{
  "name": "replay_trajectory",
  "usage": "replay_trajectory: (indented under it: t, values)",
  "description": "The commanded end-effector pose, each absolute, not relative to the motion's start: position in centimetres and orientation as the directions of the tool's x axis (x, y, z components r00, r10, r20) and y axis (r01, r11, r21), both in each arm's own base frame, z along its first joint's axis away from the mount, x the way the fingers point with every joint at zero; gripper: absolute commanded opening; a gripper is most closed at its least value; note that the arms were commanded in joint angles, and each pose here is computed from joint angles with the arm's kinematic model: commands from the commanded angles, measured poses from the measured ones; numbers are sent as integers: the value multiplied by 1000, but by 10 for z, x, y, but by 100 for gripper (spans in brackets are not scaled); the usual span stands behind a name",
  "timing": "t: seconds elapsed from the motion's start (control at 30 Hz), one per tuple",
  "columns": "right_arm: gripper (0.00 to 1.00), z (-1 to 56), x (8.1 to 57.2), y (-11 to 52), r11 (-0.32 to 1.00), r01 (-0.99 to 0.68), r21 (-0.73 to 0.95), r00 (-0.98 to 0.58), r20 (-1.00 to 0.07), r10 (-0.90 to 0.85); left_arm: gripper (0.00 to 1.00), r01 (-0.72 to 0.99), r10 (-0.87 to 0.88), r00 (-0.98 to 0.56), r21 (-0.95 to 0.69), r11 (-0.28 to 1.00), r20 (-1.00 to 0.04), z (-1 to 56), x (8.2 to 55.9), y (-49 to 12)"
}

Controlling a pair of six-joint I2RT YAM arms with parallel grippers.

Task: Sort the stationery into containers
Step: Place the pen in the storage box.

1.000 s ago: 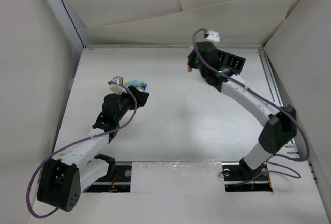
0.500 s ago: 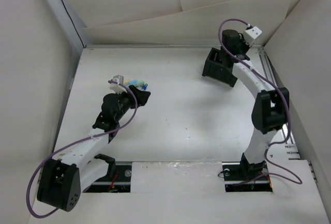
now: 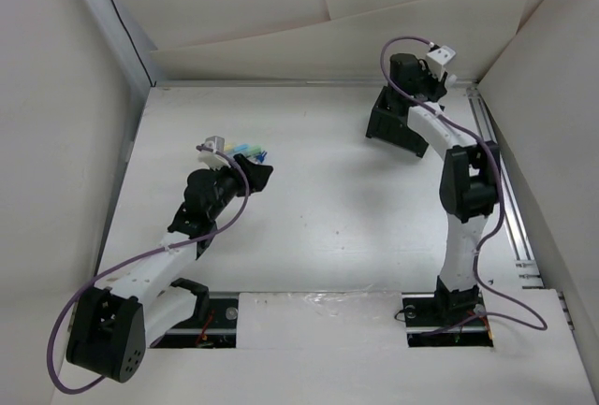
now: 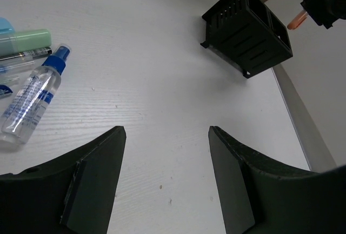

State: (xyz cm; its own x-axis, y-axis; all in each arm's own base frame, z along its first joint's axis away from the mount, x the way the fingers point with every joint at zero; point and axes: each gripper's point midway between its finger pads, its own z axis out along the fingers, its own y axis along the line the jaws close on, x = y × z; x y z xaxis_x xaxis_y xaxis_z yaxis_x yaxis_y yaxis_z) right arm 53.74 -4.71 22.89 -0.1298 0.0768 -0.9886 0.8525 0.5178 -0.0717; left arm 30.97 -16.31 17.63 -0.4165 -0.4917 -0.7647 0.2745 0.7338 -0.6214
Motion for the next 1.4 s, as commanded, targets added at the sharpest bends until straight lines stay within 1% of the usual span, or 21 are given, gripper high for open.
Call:
replay_trajectory:
  t: [0.0, 0.07, 0.2, 0.37, 0.47, 0.53, 0.6, 0.63, 0.67, 0.8, 0.9, 0.97, 1.0, 1.07, 1.1, 1.17, 1.23, 1.27, 1.3, 1.33, 1.37]
  values:
    - [0, 242, 545, -52, 482, 875, -48, -88, -994, 62, 59, 317, -522, -347, -621, 717, -779, 207, 317, -165]
    - [0, 233, 546, -59, 453, 888, -77, -111, -993, 48, 59, 303, -522, -349, -621, 723, -778, 205, 318, -163]
    - [0, 232, 548, -59, 454, 887, -89, -122, -992, 43, 59, 284, -528, -337, -619, 732, -780, 207, 321, -159]
    - [1, 223, 547, -54, 454, 884, -111, -142, -989, 35, 59, 180, -526, -331, -600, 780, -783, 193, 328, -144]
    - [8, 221, 544, -40, 467, 876, -116, -146, -989, 27, 59, 124, -533, -310, -589, 798, -787, 191, 332, -134]
    - [13, 223, 541, -29, 479, 870, -119, -147, -989, 21, 59, 74, -525, -329, -576, 814, -785, 180, 334, -129]
    - [24, 219, 540, -29, 479, 868, -129, -157, -987, 19, 59, 32, -522, -331, -563, 826, -786, 174, 336, -123]
    - [24, 219, 540, -24, 488, 863, -129, -157, -987, 17, 59, 18, -520, -336, -557, 830, -786, 169, 338, -122]
    - [27, 214, 539, -24, 488, 862, -141, -169, -986, 14, 59, 17, -520, -337, -557, 831, -785, 171, 338, -122]
    - [33, 226, 532, -21, 496, 860, -117, -147, -989, 21, 59, -17, -522, -345, -551, 834, -780, 163, 339, -119]
    - [34, 231, 527, -23, 496, 861, -111, -141, -990, 22, 59, -28, -517, -361, -545, 838, -776, 156, 340, -119]
    - [38, 232, 524, -23, 496, 861, -113, -142, -990, 22, 59, -35, -518, -355, -543, 839, -778, 156, 341, -118]
    - [43, 233, 522, -24, 496, 861, -114, -144, -989, 22, 59, -35, -518, -355, -543, 839, -778, 156, 341, -118]
    - [44, 237, 519, -25, 496, 861, -108, -138, -990, 23, 60, -48, -516, -359, -537, 842, -778, 153, 340, -116]
    - [44, 238, 517, -25, 507, 856, -107, -139, -990, 26, 60, -60, -517, -350, -532, 844, -781, 153, 341, -113]
    - [47, 262, 511, -19, 538, 841, -55, -93, -995, 44, 60, -79, -518, -340, -525, 848, -785, 156, 343, -109]
    - [50, 290, 508, -3, 627, 779, 11, -53, -995, 82, 60, -102, -499, -365, -499, 861, -786, 147, 343, -107]
    - [53, 295, 508, 2, 664, 747, 37, -45, -993, 106, 60, -101, -488, -371, -488, 867, -790, 148, 345, -108]
    - [53, 298, 513, 20, 740, 669, 66, -56, -989, 139, 60, -121, -471, -393, -463, 878, -790, 141, 344, -105]
    - [46, 305, 503, 31, 774, 629, 69, -82, -985, 154, 59, -145, -461, -418, -444, 884, -783, 131, 345, -103]
    - [21, 307, 500, 42, 791, 600, 122, -73, -976, 206, 57, -150, -436, -431, -414, 898, -790, 127, 345, -101]
